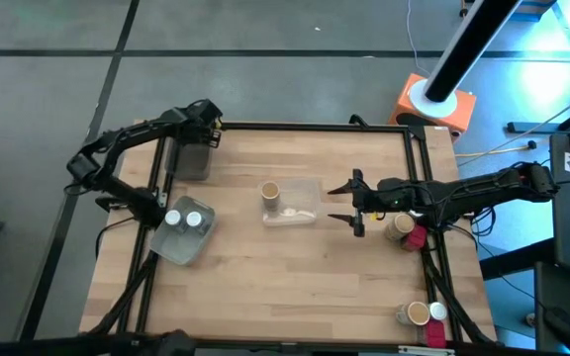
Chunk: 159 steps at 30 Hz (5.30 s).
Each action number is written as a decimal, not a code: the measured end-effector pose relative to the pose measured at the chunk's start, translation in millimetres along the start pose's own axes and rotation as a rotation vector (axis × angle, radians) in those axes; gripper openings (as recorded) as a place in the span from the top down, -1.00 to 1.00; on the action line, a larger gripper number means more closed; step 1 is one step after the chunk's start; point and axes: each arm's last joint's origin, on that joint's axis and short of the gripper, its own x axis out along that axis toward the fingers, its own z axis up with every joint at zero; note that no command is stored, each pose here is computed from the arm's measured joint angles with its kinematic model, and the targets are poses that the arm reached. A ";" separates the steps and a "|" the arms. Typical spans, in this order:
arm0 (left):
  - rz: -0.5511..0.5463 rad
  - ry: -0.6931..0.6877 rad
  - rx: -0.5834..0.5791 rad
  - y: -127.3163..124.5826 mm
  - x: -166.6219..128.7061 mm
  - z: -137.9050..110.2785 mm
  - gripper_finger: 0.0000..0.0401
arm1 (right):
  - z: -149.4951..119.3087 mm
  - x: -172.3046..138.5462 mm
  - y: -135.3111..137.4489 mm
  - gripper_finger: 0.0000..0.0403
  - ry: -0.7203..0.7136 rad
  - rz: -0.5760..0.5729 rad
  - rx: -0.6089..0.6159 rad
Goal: Sort spices by type
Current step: Put the bottom left red seasoning can into the black bin, then put the top brown seasoning bottle into the transparent bin
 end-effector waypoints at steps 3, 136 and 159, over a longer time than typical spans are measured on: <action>0.018 0.029 -0.003 -2.1 8.5 -0.1 0.05 | 0.0 0.0 0.0 -0.49 0.000 0.000 0.000; -1.105 -0.958 0.541 -99.6 -156.1 -161.0 -0.22 | 83.8 -92.6 20.7 -0.49 0.582 -0.117 0.273; -1.076 -0.983 0.559 -99.5 -154.4 -157.2 -0.22 | 92.3 -104.9 13.3 -0.60 0.595 -0.207 0.301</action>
